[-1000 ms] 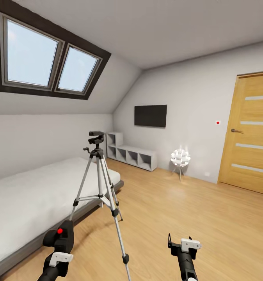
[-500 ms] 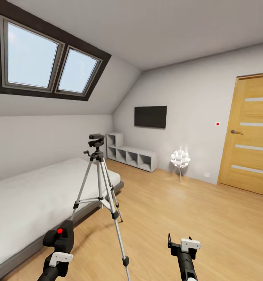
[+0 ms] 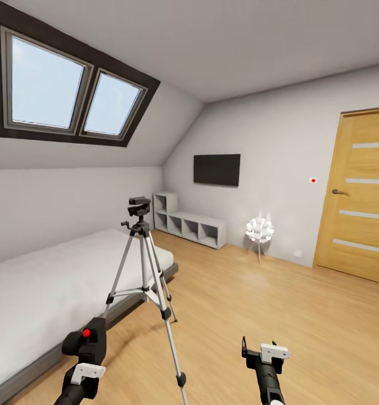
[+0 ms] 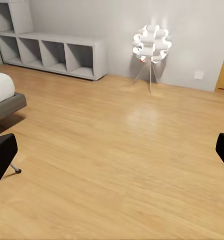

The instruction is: Attach the digital camera to the camera tripod in the bedroom.

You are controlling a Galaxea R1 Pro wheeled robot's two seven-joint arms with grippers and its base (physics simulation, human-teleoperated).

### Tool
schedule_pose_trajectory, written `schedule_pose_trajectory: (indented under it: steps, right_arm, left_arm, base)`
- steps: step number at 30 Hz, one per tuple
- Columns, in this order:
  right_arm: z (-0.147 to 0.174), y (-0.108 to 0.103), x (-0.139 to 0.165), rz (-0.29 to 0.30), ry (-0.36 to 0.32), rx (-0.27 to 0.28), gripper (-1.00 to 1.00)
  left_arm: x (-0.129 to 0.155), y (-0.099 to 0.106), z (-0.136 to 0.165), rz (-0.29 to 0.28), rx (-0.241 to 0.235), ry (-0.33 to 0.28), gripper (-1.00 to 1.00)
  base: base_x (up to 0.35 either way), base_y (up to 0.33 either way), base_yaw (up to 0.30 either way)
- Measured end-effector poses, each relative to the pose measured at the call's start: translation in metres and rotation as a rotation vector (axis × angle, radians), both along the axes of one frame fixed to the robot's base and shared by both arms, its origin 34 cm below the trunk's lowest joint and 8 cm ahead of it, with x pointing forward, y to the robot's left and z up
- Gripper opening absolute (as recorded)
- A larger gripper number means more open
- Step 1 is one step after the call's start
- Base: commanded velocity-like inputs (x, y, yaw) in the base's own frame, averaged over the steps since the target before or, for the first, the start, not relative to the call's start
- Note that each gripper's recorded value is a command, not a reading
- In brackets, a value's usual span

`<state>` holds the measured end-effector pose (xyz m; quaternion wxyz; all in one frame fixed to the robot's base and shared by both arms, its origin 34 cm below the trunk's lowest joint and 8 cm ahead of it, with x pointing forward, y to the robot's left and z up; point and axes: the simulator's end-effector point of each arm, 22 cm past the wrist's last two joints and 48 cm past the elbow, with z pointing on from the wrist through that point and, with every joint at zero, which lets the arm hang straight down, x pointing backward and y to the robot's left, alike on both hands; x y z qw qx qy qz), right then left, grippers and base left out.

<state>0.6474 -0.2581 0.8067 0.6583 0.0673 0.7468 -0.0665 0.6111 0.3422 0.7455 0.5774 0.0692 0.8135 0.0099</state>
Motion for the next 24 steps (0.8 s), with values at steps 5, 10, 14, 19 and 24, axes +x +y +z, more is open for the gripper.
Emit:
schedule_pose_trajectory:
  steps: [5,10,14,19,24]
  right_arm:
    - [0.007,-0.001,-0.001,0.0,0.0,-0.001,1.0]
    - [0.014,-0.001,-0.001,-0.001,0.0,-0.001,1.0]
    - [0.02,-0.001,-0.001,-0.001,0.0,-0.001,1.0]
    - [0.027,-0.001,-0.002,-0.001,0.0,-0.001,1.0]
    - [0.033,-0.001,-0.003,-0.001,0.0,-0.001,1.0]
  left_arm:
    - [0.0,0.0,0.007,0.0,0.0,0.0,-1.0]
    - [-0.001,0.0,0.014,0.0,0.0,0.0,-1.0]
    - [-0.001,0.0,0.02,0.0,0.0,0.001,-1.0]
    - [-0.002,0.0,0.027,0.0,0.0,0.001,-1.0]
    - [-0.003,0.0,0.033,0.0,0.0,0.001,-1.0]
  base:
    - [0.0,0.0,0.0]
    - [0.0,0.0,0.0]
    - [0.0,0.0,0.0]
    - [0.0,0.0,0.0]
    - [0.0,0.0,0.0]
